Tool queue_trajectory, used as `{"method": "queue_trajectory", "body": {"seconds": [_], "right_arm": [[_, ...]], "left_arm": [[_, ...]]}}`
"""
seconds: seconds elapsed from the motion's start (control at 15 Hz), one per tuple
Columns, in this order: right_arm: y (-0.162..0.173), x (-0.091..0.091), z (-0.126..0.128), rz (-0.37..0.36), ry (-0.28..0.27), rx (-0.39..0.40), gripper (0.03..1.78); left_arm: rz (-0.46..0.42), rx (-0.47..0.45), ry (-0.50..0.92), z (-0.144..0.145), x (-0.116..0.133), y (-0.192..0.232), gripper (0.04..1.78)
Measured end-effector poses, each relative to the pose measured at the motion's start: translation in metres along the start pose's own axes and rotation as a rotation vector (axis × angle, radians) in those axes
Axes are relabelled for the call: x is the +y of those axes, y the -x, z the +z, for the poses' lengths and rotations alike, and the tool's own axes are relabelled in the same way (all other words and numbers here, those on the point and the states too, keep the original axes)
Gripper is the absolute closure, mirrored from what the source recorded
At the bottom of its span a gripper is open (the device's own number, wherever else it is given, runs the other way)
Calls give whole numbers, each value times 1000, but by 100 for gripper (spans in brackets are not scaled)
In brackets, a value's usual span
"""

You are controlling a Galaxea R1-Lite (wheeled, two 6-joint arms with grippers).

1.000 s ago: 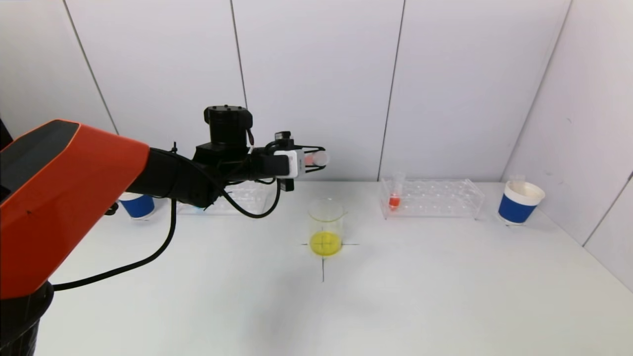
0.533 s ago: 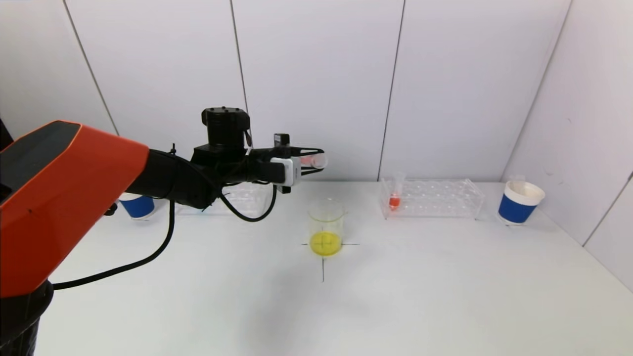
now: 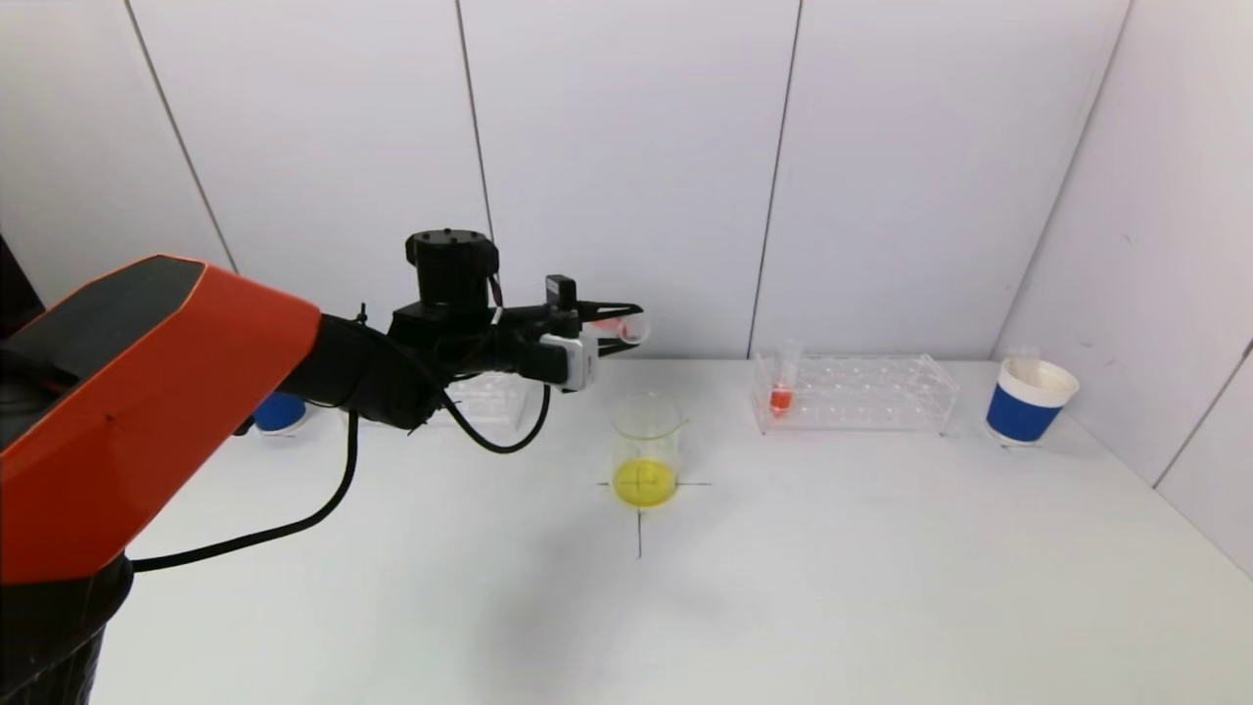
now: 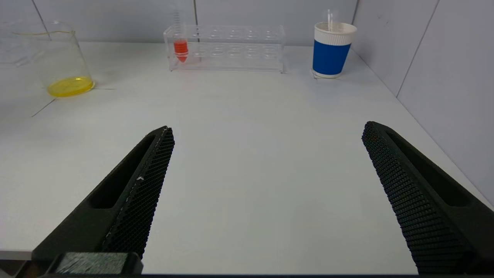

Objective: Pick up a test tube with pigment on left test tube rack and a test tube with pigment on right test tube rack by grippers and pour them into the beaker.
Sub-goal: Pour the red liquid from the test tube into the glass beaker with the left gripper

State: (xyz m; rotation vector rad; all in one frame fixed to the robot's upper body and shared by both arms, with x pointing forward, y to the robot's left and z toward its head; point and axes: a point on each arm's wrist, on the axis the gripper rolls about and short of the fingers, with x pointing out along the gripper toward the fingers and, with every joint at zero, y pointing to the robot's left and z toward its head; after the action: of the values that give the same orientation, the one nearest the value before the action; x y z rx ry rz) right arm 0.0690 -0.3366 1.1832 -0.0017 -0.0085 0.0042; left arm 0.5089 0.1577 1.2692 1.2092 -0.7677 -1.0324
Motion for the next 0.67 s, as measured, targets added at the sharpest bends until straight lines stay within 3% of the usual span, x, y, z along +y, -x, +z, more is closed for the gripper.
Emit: {"method": "queue_trajectory", "body": {"seconds": [0.67], "right_arm": [[0,0,0,0,0,0,4]], "left_arm": [[6,1,-111,-6,-11,-5,138]]}}
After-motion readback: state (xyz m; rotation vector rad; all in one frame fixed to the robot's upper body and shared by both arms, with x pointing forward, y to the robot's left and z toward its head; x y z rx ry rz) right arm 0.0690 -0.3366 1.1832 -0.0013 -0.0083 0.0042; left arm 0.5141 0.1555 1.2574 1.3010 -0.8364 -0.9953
